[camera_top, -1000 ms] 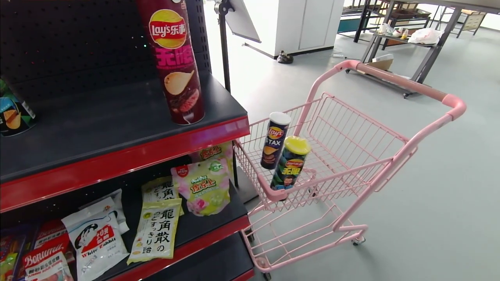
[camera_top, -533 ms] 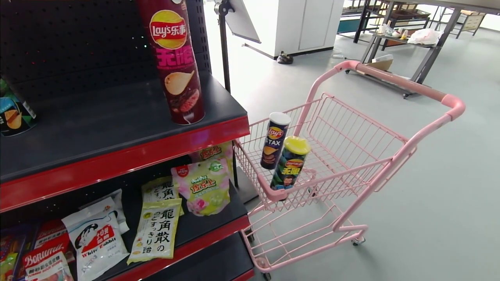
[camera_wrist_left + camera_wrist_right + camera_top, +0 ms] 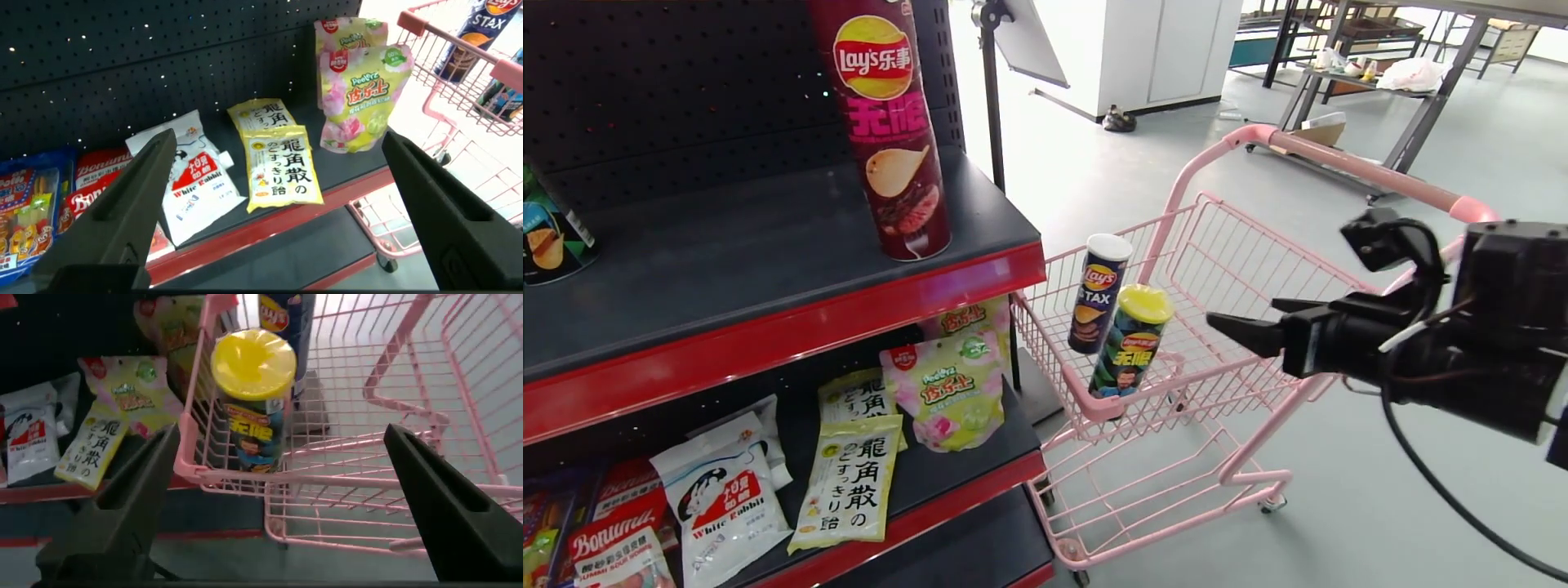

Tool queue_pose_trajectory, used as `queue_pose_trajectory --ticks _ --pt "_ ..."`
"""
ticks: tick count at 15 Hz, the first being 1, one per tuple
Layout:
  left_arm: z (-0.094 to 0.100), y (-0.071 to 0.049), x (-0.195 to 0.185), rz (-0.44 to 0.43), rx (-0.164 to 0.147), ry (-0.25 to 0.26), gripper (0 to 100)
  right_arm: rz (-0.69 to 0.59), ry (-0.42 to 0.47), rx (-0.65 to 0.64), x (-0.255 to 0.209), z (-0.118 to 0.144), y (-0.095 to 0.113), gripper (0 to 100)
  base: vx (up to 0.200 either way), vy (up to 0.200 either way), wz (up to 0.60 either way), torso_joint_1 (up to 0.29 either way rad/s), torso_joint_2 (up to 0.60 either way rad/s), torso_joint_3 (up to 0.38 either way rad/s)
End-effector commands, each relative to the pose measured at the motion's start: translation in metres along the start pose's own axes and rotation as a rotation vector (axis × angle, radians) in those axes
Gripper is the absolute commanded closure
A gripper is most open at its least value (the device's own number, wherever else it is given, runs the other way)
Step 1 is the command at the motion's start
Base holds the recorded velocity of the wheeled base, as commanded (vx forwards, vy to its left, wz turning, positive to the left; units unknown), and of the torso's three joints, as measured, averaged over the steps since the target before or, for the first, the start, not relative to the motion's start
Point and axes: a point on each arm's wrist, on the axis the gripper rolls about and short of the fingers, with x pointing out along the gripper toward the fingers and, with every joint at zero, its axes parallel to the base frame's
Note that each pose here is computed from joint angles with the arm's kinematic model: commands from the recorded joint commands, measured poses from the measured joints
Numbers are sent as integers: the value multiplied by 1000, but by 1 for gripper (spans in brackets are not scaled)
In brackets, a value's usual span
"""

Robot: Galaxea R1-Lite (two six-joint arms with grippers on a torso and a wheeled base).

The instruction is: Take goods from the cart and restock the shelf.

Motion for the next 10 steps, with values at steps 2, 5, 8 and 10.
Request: queue_pose_trajectory --ticks 2,5,8,10 --pt "0 0 0 0 0 0 0 71 130 -12 35 -29 19 0 0 0 0 0 0 0" --pt "0 0 0 0 0 2 0 100 131 -23 49 -34 29 0 0 0 0 0 0 0" --pt "0 0 0 0 0 0 0 46 111 14 77 -41 29 0 0 0 0 0 0 0" --pt "0 0 0 0 0 2 0 45 110 35 89 -41 29 0 0 0 0 0 0 0"
